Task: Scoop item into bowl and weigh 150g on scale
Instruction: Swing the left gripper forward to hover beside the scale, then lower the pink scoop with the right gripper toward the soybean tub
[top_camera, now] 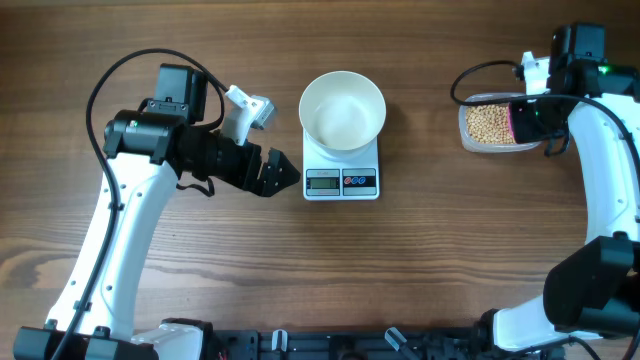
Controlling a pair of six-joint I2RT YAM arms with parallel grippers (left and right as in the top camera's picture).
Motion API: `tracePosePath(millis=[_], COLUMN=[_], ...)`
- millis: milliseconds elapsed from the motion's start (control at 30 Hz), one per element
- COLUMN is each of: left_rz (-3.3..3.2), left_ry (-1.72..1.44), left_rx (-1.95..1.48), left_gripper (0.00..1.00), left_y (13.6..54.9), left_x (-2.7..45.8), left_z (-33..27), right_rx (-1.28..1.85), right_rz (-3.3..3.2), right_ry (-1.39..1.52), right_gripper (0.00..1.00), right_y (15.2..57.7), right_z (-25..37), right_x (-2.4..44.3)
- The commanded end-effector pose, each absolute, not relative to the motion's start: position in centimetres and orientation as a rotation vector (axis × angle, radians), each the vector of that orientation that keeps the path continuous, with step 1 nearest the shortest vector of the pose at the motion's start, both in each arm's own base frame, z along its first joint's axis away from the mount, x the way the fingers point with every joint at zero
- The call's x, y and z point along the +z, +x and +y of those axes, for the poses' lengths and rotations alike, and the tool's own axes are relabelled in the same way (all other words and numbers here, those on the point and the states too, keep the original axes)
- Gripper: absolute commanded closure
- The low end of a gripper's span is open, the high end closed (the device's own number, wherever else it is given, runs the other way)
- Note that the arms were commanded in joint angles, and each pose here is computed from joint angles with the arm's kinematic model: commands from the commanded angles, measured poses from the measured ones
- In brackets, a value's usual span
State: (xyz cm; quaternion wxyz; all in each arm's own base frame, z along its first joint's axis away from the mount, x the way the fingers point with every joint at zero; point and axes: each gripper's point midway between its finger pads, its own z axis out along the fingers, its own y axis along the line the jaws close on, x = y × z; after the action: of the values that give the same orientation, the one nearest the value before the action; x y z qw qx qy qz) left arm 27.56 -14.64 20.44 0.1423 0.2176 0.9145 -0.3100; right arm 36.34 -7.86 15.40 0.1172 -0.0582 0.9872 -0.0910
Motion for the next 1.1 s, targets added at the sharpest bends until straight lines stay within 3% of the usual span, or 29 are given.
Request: tracePosePath(millis=[0, 200, 1067], left_rz=[2.653, 2.639, 2.639], left_ry=[0.576, 0.51, 0.513], left_rx=[-0.793, -0.675, -0.796], left_gripper=[0.0, 0.0, 0.0], left_y=[28.2, 28.6, 27.9], left_x=[20.6, 21.4, 19.6], left_z=[-13.9, -12.6, -13.8], right_rx=[-0.241, -0.239, -0.242], right_rz=[2.89, 2.886, 2.872], right_ry=[-0.143, -0.127, -0.125], right_gripper=[0.96, 0.96, 0.96], right_y=[36.3, 36.4, 36.8], right_z=[-7.7, -7.7, -7.8], right_x=[15.3, 15.4, 15.5])
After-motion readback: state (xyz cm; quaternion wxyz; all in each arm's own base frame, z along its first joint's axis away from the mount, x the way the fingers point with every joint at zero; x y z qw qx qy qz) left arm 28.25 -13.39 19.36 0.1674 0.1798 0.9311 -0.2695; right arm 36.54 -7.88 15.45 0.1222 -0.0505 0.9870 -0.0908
